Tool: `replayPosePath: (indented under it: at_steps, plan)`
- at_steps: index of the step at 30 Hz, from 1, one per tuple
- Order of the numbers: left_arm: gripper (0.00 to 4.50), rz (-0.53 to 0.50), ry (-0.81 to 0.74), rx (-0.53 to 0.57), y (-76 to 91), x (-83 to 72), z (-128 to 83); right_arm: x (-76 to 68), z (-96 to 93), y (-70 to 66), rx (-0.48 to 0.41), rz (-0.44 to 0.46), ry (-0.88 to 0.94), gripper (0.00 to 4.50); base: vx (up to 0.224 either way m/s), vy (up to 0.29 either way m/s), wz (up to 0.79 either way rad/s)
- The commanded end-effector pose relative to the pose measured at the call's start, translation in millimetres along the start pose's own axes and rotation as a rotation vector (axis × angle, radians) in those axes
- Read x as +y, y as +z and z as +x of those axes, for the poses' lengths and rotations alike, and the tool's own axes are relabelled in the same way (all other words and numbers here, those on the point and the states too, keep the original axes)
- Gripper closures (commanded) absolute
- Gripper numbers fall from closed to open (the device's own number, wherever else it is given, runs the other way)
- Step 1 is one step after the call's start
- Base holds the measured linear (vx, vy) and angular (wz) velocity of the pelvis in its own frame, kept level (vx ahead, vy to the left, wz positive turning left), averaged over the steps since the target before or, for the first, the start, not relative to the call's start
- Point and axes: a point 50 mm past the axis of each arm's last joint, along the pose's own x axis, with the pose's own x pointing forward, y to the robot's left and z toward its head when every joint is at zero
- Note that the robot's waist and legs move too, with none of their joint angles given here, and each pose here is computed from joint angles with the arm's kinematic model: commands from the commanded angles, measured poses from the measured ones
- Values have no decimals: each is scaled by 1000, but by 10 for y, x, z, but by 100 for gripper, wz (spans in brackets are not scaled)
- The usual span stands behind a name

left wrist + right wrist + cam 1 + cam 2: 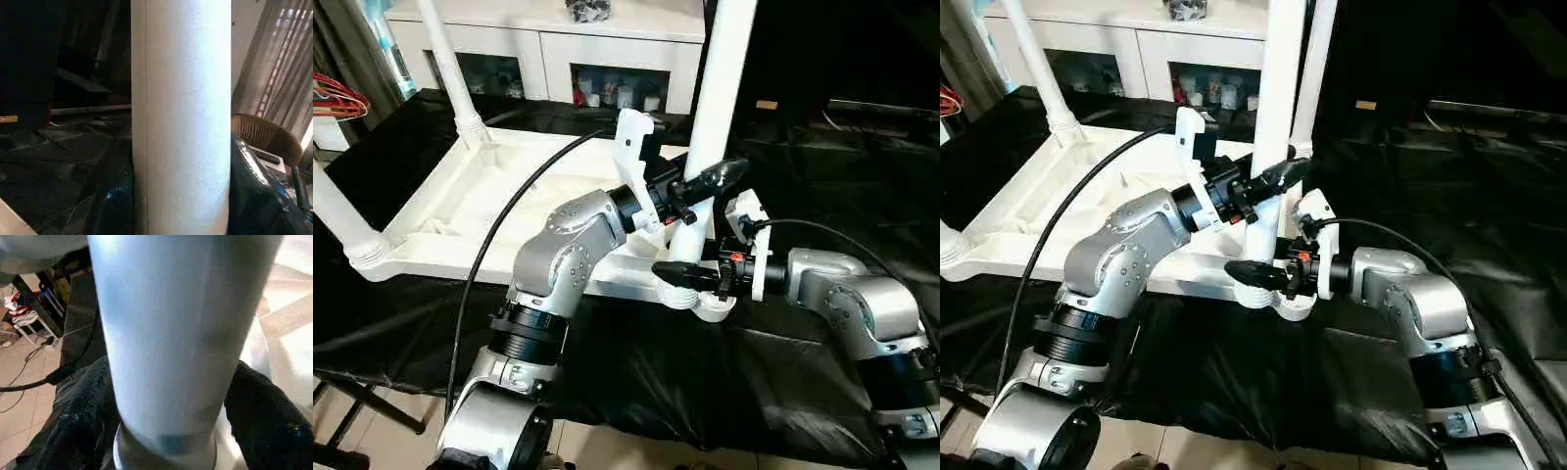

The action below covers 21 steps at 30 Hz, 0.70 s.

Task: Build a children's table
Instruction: Pick table leg

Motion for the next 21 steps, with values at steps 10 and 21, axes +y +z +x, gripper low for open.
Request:
replayPosePath:
  at_steps: [10, 21]
  plan:
    - [265, 21, -23, 8, 22, -31, 9, -15, 11, 44, -9, -22, 0, 183, 0, 0, 0]
    - [231, 11, 42, 12, 28, 48, 12, 0, 42, 22, -19, -26, 5, 258, 0, 0, 0]
